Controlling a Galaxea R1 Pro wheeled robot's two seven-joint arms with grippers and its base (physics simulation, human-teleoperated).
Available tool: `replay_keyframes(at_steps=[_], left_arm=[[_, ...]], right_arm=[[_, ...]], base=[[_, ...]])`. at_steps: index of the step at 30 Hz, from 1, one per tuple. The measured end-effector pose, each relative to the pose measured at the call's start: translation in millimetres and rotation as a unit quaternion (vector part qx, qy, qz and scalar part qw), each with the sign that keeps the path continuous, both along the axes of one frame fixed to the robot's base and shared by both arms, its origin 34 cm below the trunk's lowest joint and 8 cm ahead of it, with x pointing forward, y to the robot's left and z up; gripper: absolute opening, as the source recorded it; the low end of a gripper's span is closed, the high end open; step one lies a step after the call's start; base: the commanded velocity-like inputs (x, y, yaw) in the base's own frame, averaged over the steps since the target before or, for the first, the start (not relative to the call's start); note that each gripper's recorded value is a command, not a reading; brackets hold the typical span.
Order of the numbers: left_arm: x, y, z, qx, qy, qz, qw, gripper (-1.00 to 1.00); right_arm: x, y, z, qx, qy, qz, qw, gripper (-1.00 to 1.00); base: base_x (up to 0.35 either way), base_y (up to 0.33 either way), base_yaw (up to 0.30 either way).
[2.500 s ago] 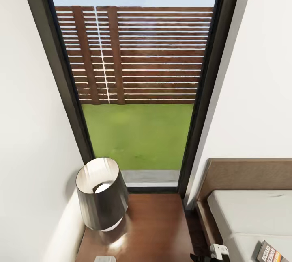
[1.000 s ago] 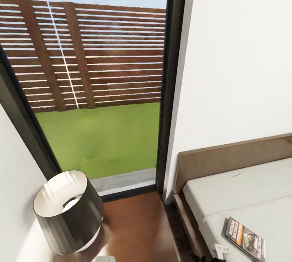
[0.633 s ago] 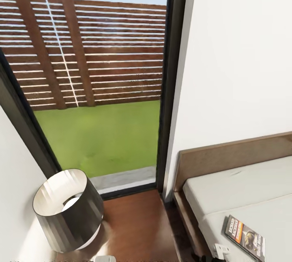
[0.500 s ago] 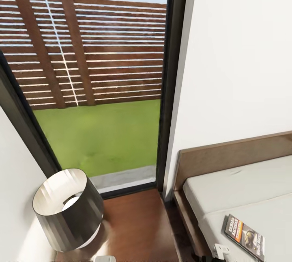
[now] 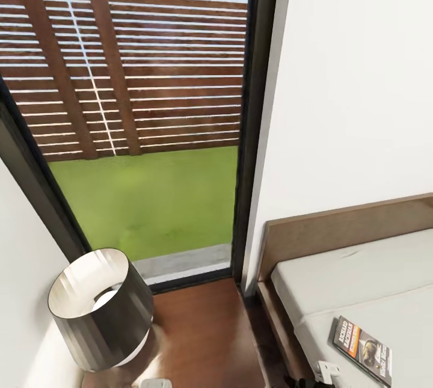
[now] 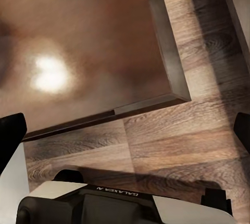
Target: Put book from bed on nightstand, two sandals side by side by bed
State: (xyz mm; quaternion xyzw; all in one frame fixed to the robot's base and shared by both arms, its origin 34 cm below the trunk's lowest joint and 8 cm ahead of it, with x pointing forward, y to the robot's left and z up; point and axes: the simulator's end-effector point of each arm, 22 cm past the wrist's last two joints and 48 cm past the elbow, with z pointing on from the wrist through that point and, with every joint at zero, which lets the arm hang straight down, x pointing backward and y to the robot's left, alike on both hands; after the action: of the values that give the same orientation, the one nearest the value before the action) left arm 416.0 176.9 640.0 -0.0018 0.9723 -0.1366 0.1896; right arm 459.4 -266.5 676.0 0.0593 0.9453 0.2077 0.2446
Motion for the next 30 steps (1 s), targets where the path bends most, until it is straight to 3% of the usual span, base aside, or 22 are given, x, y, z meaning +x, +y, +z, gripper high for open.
replay_keyframes(at_steps=[3,6,8,10,14,15,23,26,28,29,30], left_arm=[[0,-2,0,-0.002,0.000,-0.002,1.0000,1.00],[0,-8,2,-0.010,-0.001,-0.005,0.9999,1.00],[0,-24,7,-0.039,-0.004,-0.017,0.9991,1.00],[3,-45,16,-0.084,-0.012,-0.034,0.9958,1.00],[29,-82,50,-0.169,-0.049,-0.072,0.9818,1.00],[40,-93,63,-0.193,-0.057,-0.083,0.9759,1.00],[85,-137,123,-0.271,-0.099,-0.125,0.9493,1.00],[93,-145,140,-0.290,-0.115,-0.139,0.9398,1.00],[94,-148,147,-0.300,-0.120,-0.145,0.9352,1.00],[94,-149,147,-0.301,-0.121,-0.146,0.9345,1.00],[94,-151,149,-0.304,-0.122,-0.147,0.9335,1.00]], right_arm=[[0,-7,1,-0.003,0.000,-0.001,1.0000,1.00],[1,-42,6,-0.016,-0.003,-0.005,0.9999,1.00],[4,-68,11,-0.029,-0.007,-0.011,0.9995,1.00],[7,-87,15,-0.039,-0.011,-0.015,0.9991,1.00],[41,-108,37,-0.057,-0.042,-0.011,0.9974,1.00],[66,-116,56,-0.063,-0.055,-0.007,0.9965,1.00],[161,-148,176,-0.090,-0.116,-0.008,0.9891,1.00],[173,-166,197,-0.117,-0.120,-0.030,0.9854,1.00],[174,-198,197,-0.176,-0.106,-0.073,0.9759,1.00],[174,-207,197,-0.191,-0.103,-0.083,0.9727,1.00],[171,-232,198,-0.236,-0.093,-0.116,0.9603,1.00]], base=[[0.000,0.000,0.000],[0.000,0.000,0.000],[0.000,0.000,0.000],[0.000,0.000,0.000],[0.000,0.000,0.000],[0.000,0.000,0.000],[0.000,0.000,0.000],[0.000,0.000,0.000],[0.000,0.000,0.000],[0.000,0.000,0.000],[0.000,0.000,0.000]])
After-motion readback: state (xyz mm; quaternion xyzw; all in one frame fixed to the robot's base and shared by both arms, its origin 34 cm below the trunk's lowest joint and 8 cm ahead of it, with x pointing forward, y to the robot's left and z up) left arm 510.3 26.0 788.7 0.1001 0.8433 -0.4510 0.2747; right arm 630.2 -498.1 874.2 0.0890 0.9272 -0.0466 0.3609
